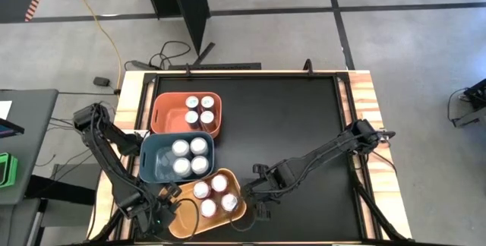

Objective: Sort soda cans
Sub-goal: Move the yellow bin to the bottom left of the table

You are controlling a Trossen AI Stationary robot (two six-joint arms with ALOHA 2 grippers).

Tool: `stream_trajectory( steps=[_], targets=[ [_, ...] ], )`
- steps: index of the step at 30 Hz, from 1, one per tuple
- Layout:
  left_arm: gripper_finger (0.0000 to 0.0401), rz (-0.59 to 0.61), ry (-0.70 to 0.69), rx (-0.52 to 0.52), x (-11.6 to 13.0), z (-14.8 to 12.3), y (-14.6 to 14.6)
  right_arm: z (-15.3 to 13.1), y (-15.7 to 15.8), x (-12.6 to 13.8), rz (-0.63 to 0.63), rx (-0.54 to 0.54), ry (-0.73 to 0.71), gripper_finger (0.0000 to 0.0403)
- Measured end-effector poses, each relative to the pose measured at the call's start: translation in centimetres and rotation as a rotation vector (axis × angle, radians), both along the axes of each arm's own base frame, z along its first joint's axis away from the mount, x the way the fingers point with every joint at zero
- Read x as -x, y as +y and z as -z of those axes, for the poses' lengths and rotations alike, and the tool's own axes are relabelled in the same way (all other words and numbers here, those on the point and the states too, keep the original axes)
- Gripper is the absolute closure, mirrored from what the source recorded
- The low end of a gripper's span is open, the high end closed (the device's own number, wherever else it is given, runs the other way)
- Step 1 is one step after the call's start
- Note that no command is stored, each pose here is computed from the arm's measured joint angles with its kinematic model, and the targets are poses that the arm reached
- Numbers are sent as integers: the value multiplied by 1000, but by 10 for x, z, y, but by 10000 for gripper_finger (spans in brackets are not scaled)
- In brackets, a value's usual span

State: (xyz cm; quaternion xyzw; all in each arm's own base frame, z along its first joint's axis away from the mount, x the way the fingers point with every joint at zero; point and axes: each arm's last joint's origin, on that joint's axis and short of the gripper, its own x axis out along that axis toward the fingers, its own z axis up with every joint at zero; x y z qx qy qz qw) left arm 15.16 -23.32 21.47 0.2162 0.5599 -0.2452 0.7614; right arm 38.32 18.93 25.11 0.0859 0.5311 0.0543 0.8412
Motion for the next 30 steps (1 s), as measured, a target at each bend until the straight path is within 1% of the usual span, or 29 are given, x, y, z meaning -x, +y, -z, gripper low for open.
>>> stream_trajectory(
  steps=[4,10,13,15,18,22,27,30],
  targets=[
    [354,-58,-7,47,-2,0,-3,0,0,0,0,-2,-4,403],
    [280,-157,-4,103,-4,0,-6,0,-1,-1,3,-3,-5,403],
    [248,-194,55,146,-3,0,-7,0,-1,-1,3,-5,-9,403],
    [235,-224,95,180,-2,0,-8,-1,-1,-2,3,-8,-16,403],
    [225,-256,129,234,-2,-2,-11,-1,-2,-3,7,-9,-17,403],
    [223,-225,191,334,-1,-5,-18,-1,-5,-4,15,-10,-17,403],
    [223,-204,178,407,-3,-11,-22,7,-7,-9,21,-3,-4,403],
    [223,-200,164,420,-3,-11,-24,17,-6,-13,20,2,11,403]
  ],
)
